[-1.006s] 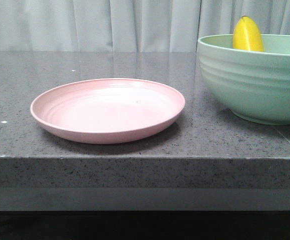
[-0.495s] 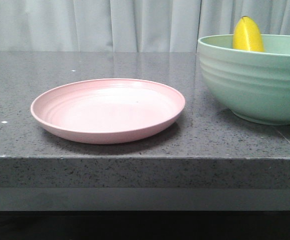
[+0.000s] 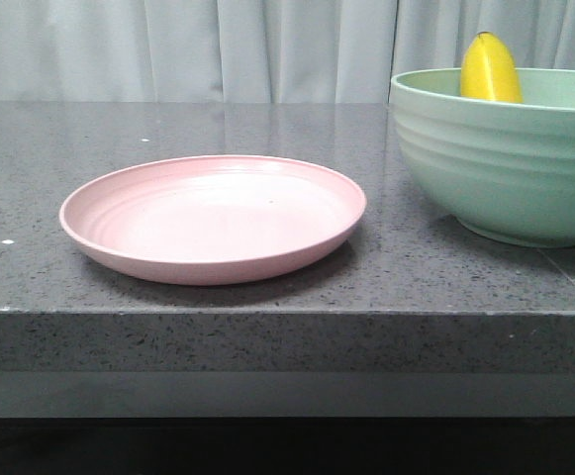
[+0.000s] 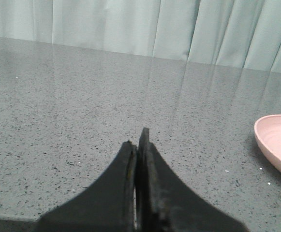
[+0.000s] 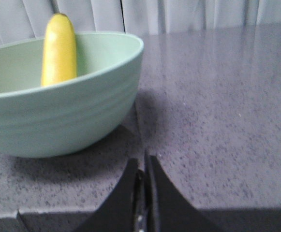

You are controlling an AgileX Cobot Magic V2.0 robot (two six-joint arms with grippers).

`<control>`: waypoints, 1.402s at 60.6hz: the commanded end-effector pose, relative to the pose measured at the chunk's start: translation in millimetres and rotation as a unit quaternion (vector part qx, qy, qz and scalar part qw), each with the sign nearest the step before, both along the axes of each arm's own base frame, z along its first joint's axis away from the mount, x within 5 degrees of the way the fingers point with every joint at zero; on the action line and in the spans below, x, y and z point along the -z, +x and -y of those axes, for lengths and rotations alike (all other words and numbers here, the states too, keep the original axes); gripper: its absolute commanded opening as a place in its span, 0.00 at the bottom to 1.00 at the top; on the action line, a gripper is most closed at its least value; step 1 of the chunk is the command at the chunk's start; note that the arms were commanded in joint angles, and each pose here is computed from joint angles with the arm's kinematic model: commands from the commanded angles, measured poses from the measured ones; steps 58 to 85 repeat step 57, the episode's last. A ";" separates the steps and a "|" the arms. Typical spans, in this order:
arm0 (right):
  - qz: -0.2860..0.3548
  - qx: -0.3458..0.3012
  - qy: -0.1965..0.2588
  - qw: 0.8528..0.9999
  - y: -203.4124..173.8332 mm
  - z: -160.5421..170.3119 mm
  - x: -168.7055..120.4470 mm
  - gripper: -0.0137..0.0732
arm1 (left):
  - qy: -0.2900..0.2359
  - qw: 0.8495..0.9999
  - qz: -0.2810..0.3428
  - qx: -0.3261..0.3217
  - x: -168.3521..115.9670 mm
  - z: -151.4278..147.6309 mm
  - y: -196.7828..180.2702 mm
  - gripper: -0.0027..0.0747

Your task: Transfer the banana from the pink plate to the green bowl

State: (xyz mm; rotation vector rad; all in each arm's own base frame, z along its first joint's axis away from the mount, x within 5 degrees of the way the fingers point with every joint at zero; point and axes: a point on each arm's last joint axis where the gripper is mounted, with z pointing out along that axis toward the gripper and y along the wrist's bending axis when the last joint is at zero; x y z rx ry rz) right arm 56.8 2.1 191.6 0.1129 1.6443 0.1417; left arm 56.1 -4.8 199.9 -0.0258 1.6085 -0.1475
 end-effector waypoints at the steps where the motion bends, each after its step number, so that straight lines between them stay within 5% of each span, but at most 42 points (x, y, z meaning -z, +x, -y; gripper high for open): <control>1: 0.027 0.009 -0.004 1.000 -1.4 1.3 -3.9 0.09 | -0.009 0.999 0.050 -0.004 -7.8 -0.7 -1.3 0.01; 85: 0.022 0.008 -0.004 1.000 -1.7 1.1 -3.0 0.09 | -0.009 0.999 0.050 -0.004 -7.8 -0.7 -1.3 0.01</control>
